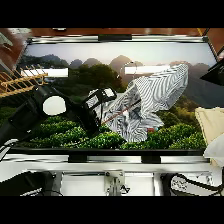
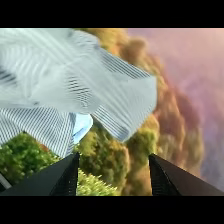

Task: Fold the shirts.

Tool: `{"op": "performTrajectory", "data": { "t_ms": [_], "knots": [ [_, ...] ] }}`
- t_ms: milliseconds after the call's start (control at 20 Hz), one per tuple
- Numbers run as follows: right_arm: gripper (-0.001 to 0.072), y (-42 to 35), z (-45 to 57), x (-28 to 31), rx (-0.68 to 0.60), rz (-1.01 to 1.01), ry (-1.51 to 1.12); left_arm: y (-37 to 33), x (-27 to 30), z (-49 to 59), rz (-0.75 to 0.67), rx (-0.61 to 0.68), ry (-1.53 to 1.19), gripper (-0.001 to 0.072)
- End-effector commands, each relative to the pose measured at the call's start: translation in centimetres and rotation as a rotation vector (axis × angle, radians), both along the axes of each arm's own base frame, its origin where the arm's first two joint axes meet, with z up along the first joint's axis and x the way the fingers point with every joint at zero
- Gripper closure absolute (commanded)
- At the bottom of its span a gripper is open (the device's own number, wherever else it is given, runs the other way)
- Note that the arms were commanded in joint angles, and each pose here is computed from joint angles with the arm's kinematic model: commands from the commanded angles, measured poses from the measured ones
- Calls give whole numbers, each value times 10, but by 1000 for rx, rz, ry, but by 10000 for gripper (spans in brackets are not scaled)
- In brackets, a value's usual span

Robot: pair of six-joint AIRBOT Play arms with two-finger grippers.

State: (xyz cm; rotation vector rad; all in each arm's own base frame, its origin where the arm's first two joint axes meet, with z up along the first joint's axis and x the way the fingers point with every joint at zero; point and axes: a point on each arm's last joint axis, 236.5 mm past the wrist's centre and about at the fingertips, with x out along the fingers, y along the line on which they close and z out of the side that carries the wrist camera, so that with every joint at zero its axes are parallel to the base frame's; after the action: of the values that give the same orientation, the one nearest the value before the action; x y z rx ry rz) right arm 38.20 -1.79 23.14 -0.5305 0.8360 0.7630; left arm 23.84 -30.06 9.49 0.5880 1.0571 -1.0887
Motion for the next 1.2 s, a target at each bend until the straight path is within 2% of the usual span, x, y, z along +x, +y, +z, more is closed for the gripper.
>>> {"op": "performTrajectory", "data": {
  "t_ms": [0,50,100,250,700,750,850,900,1000,1050,1150],
  "knots": [
    [158,35,-5,-1,-95,330,-95,17,5,-4,-10,35,11,656],
    [147,38,-5,4,-122,346,-116,21,5,-5,-24,51,10,655],
    [41,45,-4,12,-125,358,-143,26,6,-7,-41,75,0,655],
    [41,63,-15,25,-131,396,-141,37,6,-11,-70,123,-7,655],
    [44,131,-87,18,-133,627,84,53,38,-6,4,84,-45,656],
    [136,135,-92,18,-136,637,97,53,42,-4,15,63,-48,656],
    [402,136,-96,16,-134,623,127,55,46,-2,22,46,-44,655],
    [643,137,-94,10,-119,610,156,57,49,-2,31,44,-49,653],
    [633,137,-86,8,-64,527,181,62,59,0,60,33,-69,645],
    [633,137,-82,7,-47,503,183,67,66,2,74,40,-86,575],
    [633,134,-73,4,-54,481,165,80,84,12,107,66,-152,191]
  ]
}}
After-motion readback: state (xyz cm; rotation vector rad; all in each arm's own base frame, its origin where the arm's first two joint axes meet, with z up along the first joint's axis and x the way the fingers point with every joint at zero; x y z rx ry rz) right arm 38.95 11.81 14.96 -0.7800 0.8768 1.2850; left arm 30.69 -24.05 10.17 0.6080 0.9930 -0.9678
